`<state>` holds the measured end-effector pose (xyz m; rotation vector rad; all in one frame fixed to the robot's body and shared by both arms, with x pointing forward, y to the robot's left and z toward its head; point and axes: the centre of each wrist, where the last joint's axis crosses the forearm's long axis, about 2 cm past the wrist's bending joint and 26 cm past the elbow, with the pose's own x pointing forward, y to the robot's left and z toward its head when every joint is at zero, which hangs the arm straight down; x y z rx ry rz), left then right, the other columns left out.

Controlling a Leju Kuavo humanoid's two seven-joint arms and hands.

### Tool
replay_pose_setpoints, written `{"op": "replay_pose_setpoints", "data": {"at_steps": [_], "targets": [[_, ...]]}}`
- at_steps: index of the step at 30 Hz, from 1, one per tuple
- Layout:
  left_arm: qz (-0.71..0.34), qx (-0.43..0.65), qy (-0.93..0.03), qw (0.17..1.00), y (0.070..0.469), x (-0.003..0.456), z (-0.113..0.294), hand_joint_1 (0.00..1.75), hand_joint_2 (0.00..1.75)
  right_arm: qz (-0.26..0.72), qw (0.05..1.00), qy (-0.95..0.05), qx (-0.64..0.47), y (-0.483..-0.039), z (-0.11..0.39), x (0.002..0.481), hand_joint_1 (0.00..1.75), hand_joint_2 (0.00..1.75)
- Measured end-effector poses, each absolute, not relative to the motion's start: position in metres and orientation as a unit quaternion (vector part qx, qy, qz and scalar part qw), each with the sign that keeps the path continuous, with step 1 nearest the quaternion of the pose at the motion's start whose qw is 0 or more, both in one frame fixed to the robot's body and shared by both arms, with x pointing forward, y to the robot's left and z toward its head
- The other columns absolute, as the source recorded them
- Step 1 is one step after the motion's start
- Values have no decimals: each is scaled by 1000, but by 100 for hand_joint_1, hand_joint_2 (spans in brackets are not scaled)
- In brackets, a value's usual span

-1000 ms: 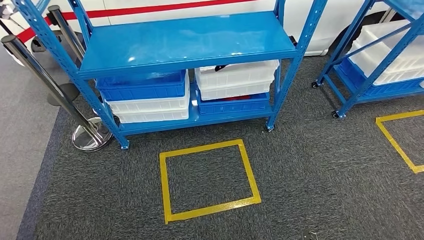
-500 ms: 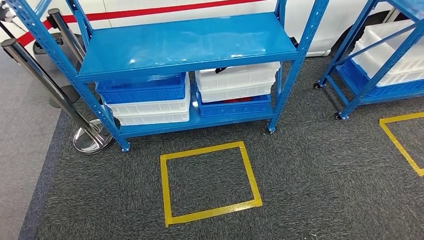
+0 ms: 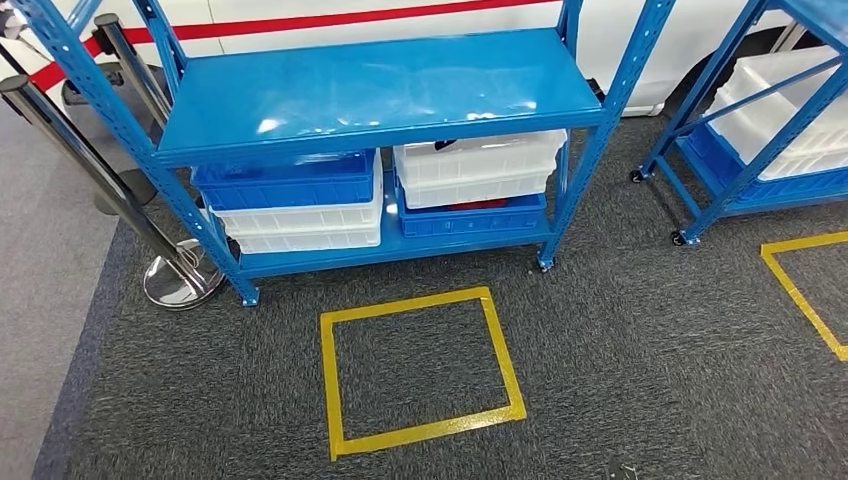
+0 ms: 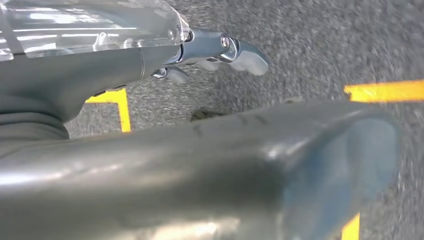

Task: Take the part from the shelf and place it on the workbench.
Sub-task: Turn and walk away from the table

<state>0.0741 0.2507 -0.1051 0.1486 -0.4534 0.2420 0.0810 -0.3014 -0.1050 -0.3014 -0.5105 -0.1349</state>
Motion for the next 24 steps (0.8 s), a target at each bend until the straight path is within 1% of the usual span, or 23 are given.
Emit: {"op": "replay_pose_setpoints", "data": {"at_steps": [24], "targets": [[118,71,-226,964,251,72,-105,0,0,-67,955,-249,-148,-302,-106,77,0,0]]}}
